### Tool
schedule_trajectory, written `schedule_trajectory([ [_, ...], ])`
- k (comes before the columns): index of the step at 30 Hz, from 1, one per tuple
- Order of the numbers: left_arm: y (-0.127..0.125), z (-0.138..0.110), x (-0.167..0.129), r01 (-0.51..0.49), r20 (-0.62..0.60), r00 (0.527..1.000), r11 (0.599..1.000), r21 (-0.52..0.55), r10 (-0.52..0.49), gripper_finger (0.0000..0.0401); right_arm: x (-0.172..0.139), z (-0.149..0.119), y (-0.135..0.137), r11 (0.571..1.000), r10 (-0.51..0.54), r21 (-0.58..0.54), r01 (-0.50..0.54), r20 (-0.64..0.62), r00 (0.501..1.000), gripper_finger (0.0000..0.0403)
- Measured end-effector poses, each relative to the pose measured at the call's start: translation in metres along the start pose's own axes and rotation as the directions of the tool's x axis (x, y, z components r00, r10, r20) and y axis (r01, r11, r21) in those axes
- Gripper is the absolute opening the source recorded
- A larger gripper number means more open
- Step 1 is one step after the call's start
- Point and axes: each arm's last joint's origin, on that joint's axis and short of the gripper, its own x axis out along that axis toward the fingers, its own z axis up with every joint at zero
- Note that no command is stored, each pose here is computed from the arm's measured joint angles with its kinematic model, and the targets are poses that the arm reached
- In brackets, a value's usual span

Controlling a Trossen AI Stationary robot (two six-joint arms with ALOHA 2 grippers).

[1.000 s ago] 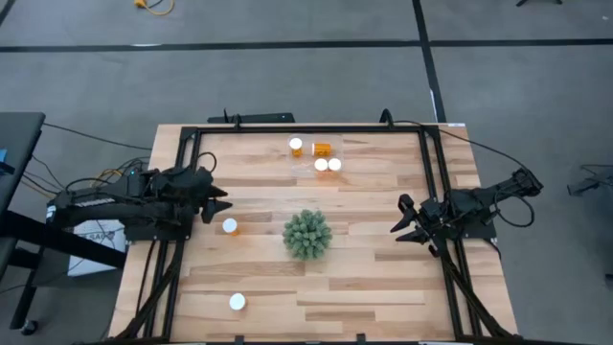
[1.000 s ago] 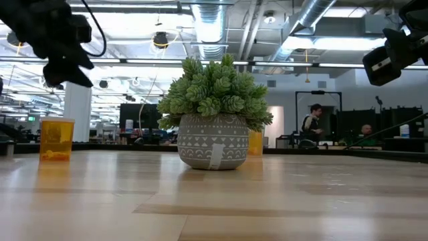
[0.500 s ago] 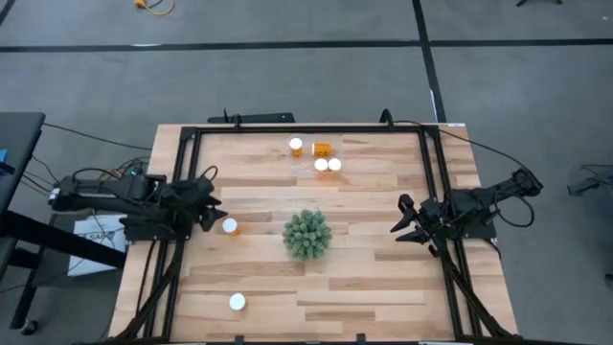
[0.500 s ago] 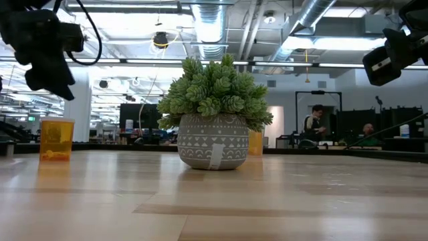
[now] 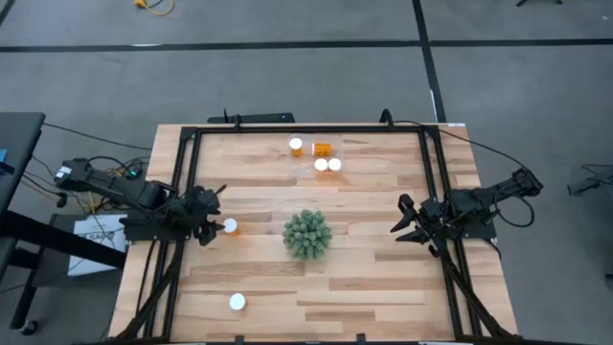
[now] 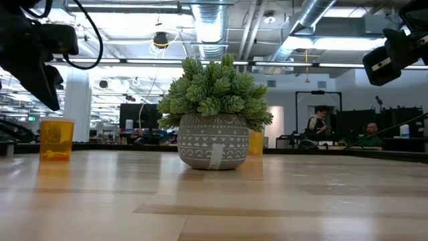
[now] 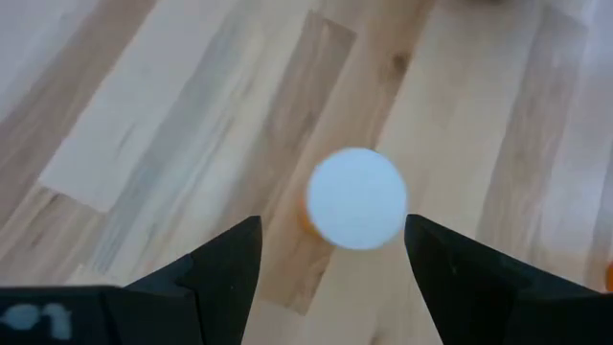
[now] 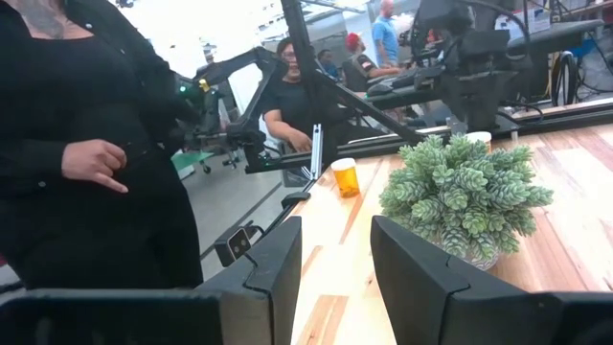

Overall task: Pick and place pill bottles into a basket
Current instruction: Put the orange pill bottle into the transparent bin

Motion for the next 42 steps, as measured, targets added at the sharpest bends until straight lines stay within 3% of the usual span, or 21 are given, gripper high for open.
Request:
schedule_trajectory([
  [9,-0.011,-0.006,-0.001,0.047,0.001,0.999,0.998,0.044,-0.047,0.0247,0.000,0.000,0.000,1.000,0.000,0.000,0.000,0.000,1.000,0.0120],
  [25,-0.026,-0.004,0.019,-0.052,-0.017,0.998,0.994,0.095,0.054,0.0254,0.000,0.000,0.000,1.000,0.000,0.000,0.000,0.000,1.000,0.0120],
  [31,-0.036,0.001,0.031,-0.054,0.007,0.999,0.994,0.090,0.053,0.0255,0.000,0.000,0.000,1.000,0.000,0.000,0.000,0.000,1.000,0.0120],
  [42,-0.038,0.001,0.042,-0.145,0.019,0.989,0.986,0.083,0.144,0.0255,0.000,0.000,0.000,1.000,0.000,0.000,0.000,0.001,1.000,0.0120],
])
